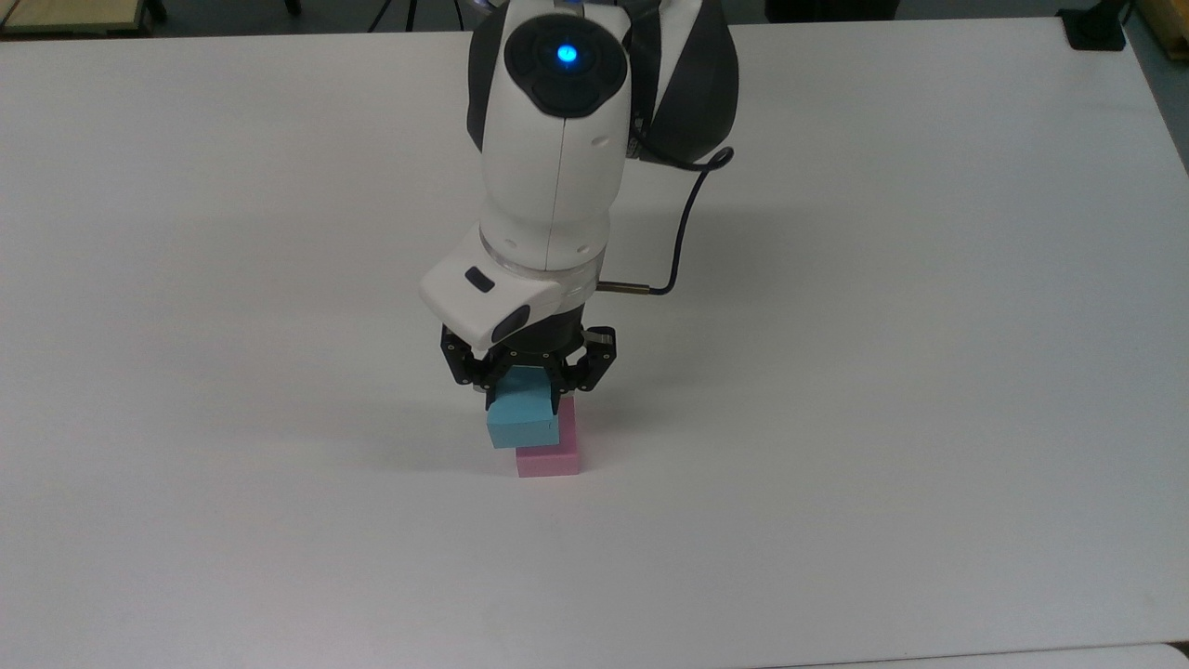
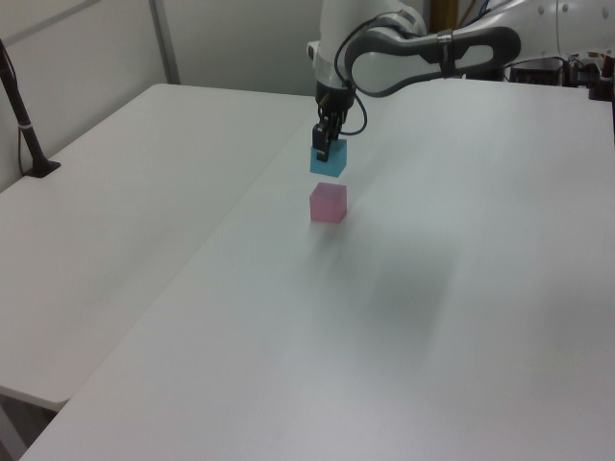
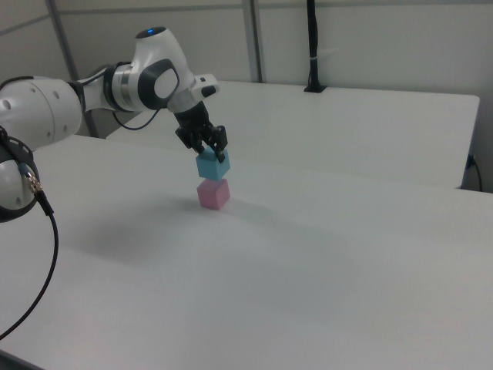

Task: Put blue cube on pink cube
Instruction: 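Set the light-blue cube onto the pink cube and open the gripper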

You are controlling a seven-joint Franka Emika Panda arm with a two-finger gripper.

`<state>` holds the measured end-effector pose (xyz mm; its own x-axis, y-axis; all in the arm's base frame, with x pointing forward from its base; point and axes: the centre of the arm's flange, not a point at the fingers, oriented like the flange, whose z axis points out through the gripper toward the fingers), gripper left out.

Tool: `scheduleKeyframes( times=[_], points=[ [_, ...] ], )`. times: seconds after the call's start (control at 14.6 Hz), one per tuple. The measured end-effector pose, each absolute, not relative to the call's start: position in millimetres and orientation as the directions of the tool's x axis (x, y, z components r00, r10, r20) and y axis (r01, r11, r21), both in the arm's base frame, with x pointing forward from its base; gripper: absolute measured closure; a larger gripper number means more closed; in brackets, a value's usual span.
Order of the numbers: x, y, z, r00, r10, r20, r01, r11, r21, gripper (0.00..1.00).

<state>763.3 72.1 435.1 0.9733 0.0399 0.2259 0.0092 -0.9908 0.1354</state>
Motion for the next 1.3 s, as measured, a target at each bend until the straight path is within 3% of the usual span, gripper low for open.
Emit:
scheduleKeyframes(
  times=[0.34,0.96,1.02,1.16,1.3],
  points=[
    [762.3,74.3,399.9,0.984,0.042,0.175,0.016,-0.989,0.145,0.45],
    [767.9,79.8,393.3,0.97,0.016,0.243,-0.018,-0.99,0.138,0.38],
    [767.8,80.5,392.0,0.97,0.008,0.243,-0.026,-0.99,0.136,0.35],
    [768.9,80.5,376.2,0.972,0.002,0.235,-0.032,-0.99,0.141,0.06],
    [770.0,79.0,380.5,0.968,-0.007,0.25,-0.042,-0.99,0.137,0.0]
  ],
)
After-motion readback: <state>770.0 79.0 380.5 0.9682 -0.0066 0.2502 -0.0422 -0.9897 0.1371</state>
